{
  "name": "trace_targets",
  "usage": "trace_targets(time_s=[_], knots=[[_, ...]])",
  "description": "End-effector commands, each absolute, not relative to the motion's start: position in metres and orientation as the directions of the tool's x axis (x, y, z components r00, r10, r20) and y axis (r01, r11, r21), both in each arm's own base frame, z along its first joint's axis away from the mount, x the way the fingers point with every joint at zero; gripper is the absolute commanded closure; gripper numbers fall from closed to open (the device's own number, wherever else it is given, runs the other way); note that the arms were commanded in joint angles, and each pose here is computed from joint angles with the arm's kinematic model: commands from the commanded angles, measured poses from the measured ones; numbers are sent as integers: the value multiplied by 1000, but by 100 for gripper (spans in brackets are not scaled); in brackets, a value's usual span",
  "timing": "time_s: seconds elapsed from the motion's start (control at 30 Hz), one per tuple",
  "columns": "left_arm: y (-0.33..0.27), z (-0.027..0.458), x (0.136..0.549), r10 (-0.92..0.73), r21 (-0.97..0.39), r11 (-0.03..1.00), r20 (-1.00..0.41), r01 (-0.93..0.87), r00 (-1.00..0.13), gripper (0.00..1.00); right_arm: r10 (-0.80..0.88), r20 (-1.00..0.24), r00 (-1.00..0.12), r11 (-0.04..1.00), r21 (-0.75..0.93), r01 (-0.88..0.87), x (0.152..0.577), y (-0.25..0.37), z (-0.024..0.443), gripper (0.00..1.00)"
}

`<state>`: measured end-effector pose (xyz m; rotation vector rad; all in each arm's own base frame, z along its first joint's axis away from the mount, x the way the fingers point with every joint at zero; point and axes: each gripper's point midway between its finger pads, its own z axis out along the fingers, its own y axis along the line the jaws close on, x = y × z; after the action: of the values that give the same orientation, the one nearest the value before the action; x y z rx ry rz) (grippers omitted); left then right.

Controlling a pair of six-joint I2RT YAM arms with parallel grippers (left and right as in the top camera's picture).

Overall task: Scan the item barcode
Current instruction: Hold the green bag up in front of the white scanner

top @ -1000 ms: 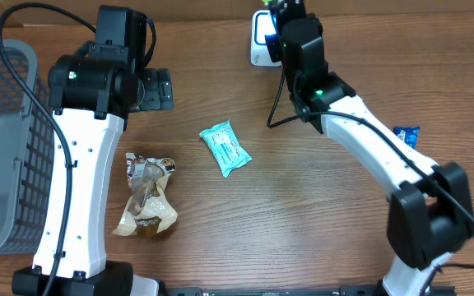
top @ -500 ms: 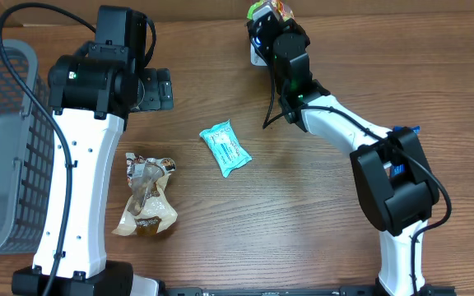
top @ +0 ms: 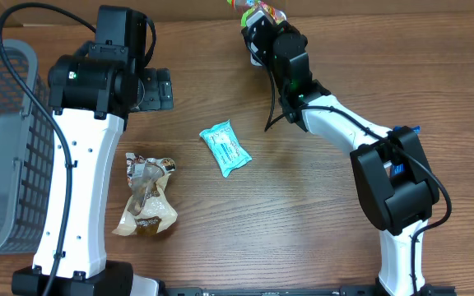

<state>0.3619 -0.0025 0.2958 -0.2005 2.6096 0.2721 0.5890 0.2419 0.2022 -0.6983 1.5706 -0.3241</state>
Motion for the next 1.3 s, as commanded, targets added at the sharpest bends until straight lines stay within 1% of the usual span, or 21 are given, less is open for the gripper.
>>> trace_targets(time_s=[0.0,0.1,0.2,1.1,1.23,1.27], knots=[[1,309,360,-81,161,968,-531,-195,-843,0,-656,-751,81,723,-655,-221,593,241,224,96],[1,309,360,-81,162,968,-531,-194,-844,0,-711,-696,100,668,-713,-215,594,242,224,96],[1,309,360,-81,161,968,-531,-195,-843,0,-726,-679,107,651,-729,-211,595,240,224,96],[1,309,360,-81,161,968,-531,-195,-843,0,-714,-692,106,669,-719,-190,602,225,225,96],[1,309,360,-81,161,968,-531,-195,-843,0,-705,-698,127,671,-714,-197,596,239,231,96],[1,309,360,-81,161,968,-531,-195,-843,0,-690,-712,129,685,-700,-200,594,243,234,96]])
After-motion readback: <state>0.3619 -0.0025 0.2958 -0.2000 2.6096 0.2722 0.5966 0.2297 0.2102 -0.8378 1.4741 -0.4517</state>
